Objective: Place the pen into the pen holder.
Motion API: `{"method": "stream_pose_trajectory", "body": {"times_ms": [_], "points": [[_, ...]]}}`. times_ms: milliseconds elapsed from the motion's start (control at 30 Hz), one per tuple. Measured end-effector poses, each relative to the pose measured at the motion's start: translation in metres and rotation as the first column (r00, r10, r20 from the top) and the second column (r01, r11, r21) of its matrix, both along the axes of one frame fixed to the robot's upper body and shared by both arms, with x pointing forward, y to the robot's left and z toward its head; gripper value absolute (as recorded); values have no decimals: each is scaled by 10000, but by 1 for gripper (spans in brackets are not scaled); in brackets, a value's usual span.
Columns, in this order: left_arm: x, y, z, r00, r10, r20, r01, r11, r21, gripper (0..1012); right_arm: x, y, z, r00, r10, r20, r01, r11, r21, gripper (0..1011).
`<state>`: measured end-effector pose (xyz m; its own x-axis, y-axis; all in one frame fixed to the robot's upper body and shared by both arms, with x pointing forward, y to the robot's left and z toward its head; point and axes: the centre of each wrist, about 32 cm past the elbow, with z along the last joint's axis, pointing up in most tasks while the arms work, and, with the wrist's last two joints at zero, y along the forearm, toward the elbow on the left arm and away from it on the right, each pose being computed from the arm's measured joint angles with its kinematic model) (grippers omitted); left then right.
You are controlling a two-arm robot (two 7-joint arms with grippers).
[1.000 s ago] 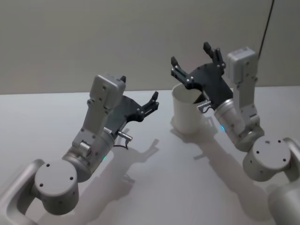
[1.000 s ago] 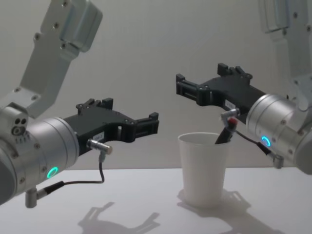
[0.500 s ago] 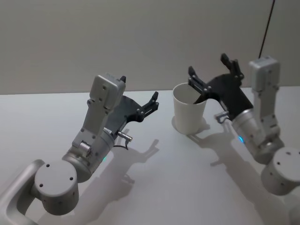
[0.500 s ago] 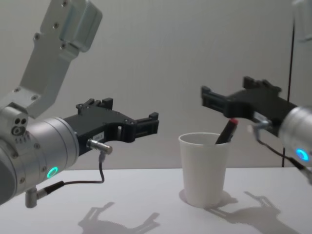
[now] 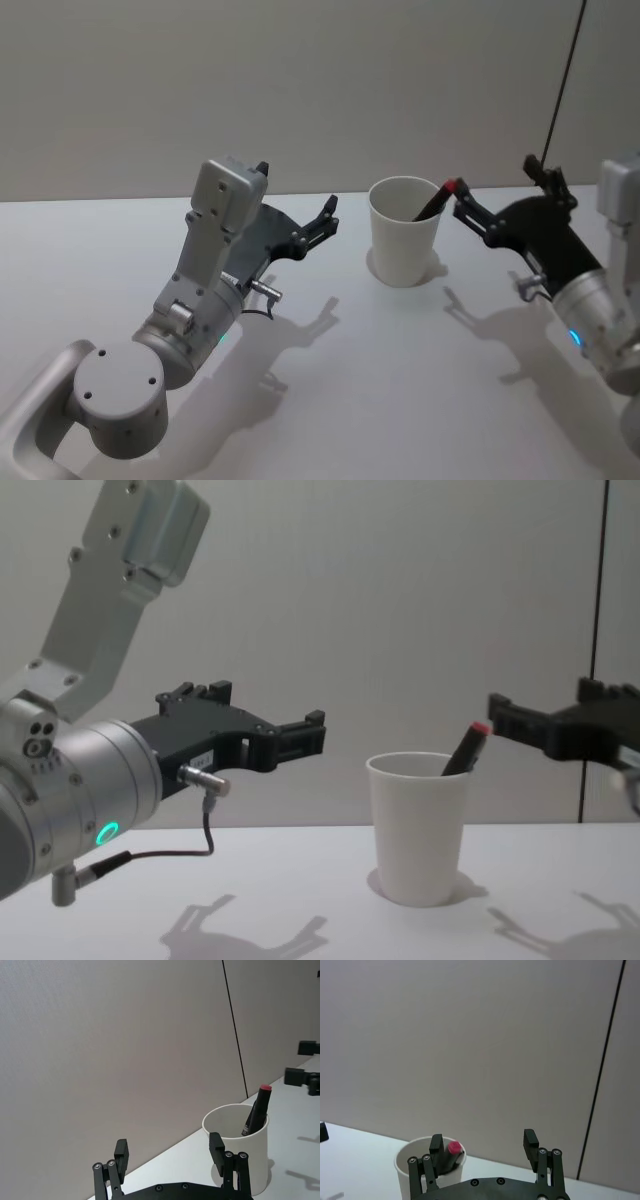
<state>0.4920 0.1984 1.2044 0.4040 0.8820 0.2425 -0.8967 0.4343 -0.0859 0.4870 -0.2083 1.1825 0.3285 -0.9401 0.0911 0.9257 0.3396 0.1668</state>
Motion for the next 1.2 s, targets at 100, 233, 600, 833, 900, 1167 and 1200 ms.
{"method": "stream_pose_trajectory", "body": {"times_ms": [100,233,600,833,900,1167,1200], "points": [[0,0,0,10000,0,0,0,10000,0,1001,-82,-64,4,9998,-39,-220,40,10000,30,1002],[0,0,0,10000,0,1,0,10000,-1,1001,-194,-143,16,9987,-71,-510,74,10000,64,1002],[0,0,0,10000,0,0,0,10000,0,1001,-421,-283,60,9936,-54,-1131,64,9999,90,1002],[0,0,0,10000,0,0,0,10000,-1,1001,-435,-290,62,9930,-50,-1178,62,9999,94,1002],[0,0,0,10000,0,0,0,10000,0,1001,-436,-290,62,9930,-49,-1177,60,9999,95,1002],[0,0,0,10000,0,0,0,10000,0,1001,-436,-289,63,9931,-44,-1175,56,9999,92,1001],[0,0,0,10000,0,0,0,10000,0,1001,-436,-289,63,9931,-43,-1176,55,9999,92,1002]]}}
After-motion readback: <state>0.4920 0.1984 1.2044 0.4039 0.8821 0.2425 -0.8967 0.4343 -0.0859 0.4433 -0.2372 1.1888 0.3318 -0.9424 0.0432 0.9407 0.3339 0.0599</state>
